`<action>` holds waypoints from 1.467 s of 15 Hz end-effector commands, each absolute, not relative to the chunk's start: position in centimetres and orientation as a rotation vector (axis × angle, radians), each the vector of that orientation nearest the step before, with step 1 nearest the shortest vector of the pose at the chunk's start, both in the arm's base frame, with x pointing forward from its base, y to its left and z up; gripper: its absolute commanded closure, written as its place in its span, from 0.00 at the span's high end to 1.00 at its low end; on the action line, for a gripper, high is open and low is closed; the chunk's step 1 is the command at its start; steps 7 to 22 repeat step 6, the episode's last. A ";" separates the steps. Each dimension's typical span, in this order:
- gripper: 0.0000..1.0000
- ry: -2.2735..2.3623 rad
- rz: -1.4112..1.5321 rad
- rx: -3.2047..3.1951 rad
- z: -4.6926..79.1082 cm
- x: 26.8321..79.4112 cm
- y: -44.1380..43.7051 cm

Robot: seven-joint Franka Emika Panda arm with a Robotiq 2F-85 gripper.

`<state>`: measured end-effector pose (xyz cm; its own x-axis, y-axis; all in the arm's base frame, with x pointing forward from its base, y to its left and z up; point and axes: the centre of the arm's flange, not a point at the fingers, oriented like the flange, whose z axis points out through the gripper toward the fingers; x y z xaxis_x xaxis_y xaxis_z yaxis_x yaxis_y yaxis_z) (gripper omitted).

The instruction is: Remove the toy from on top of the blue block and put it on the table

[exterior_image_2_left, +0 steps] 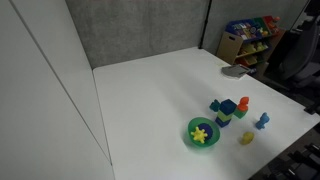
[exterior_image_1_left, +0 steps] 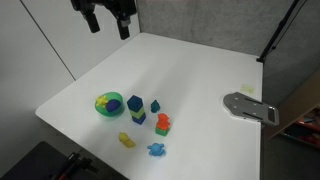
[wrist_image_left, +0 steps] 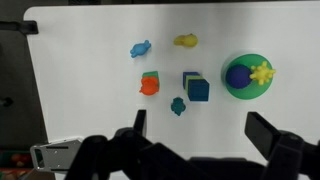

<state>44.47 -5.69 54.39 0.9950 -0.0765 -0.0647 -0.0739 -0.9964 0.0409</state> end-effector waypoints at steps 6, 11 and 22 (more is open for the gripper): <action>1.00 -0.116 -0.071 3.100 55.2 44.1 -5.6; 1.00 -0.116 -0.071 3.100 55.2 44.1 -5.6; 1.00 -0.116 -0.071 3.100 55.2 44.1 -5.6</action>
